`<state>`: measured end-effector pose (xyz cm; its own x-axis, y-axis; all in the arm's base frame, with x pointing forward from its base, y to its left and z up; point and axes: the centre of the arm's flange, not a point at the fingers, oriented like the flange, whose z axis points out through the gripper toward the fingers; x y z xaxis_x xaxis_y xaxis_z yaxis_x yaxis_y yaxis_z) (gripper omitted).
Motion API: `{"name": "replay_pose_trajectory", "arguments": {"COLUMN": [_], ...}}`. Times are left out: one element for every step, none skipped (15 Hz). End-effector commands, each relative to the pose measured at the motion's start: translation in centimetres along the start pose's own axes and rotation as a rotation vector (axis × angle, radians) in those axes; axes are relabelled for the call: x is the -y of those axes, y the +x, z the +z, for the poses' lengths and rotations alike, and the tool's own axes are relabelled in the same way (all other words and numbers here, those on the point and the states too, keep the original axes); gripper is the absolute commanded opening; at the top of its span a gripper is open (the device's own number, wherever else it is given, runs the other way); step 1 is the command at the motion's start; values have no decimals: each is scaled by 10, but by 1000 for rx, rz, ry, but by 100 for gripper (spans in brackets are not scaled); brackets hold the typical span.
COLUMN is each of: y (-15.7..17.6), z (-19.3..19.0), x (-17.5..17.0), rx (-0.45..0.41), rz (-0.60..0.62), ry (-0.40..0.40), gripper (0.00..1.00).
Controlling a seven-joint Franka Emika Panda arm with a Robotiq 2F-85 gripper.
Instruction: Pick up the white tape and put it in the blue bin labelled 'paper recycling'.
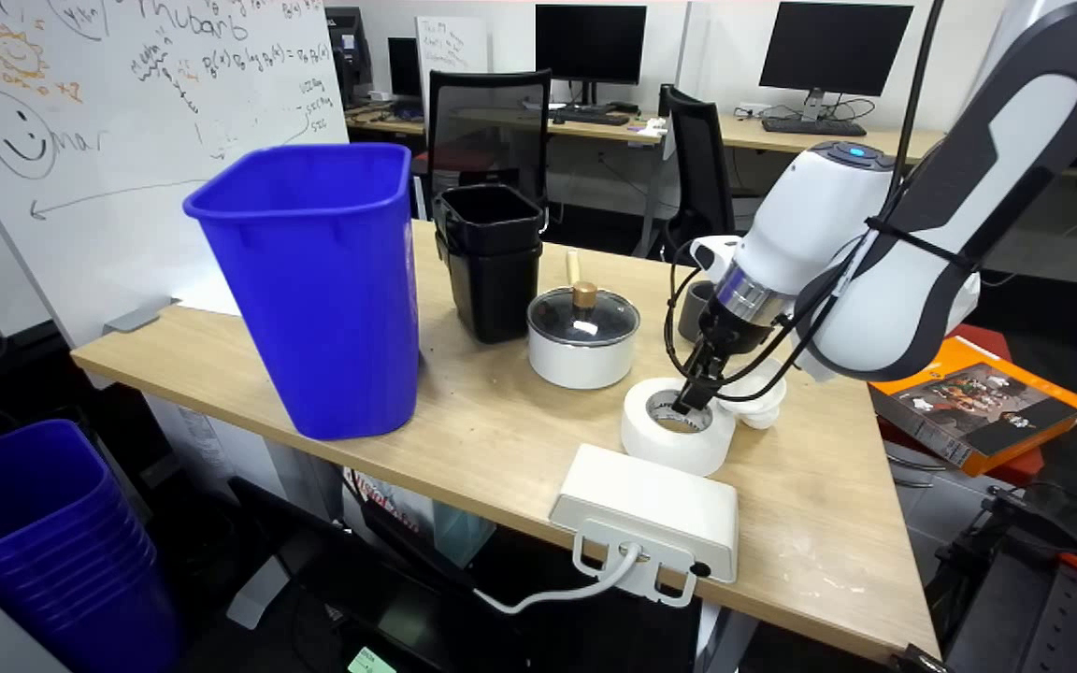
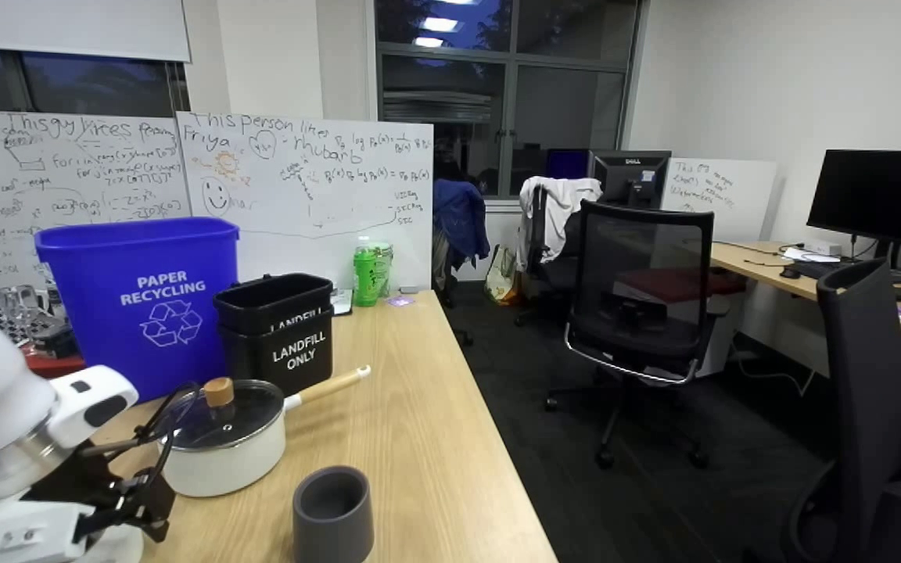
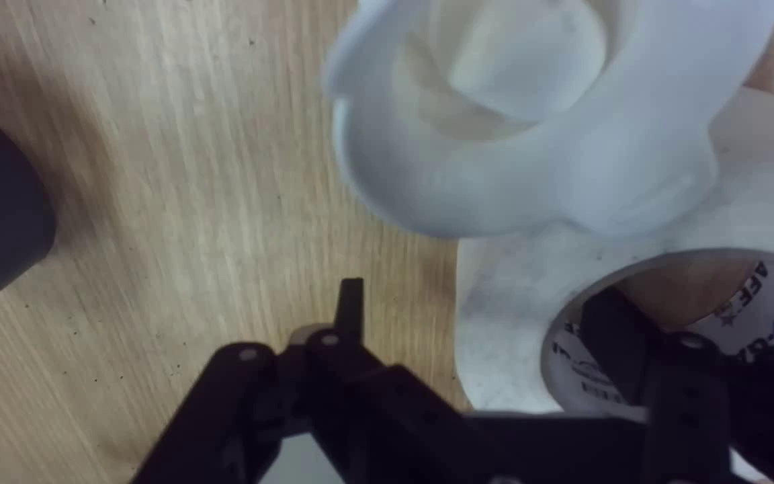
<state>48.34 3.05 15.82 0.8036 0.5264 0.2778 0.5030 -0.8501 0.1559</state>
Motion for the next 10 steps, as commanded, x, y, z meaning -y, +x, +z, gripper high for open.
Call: {"name": "replay_pose_trajectory", "arguments": {"y": [12, 14, 15, 14, 12, 12, 12, 12, 11, 10], "z": [-2, -5, -6, -7, -8, -9, -10, -11, -12, -13], "x": [-9, -10, -11, -11, -10, -9, -9, -8, -8, -7], "rx": [-48, -52, -54, -51, -47, -47, -48, -49, -48, -46], "rz": [-2, -7, -8, -9, -6, -2, 6, 17, 24, 25], "ry": [-16, -21, -23, -24, -21, -18, -15, -13, -13, -11], "gripper": [51, 46, 38, 32, 23, 18, 10, 8, 8, 8]}}
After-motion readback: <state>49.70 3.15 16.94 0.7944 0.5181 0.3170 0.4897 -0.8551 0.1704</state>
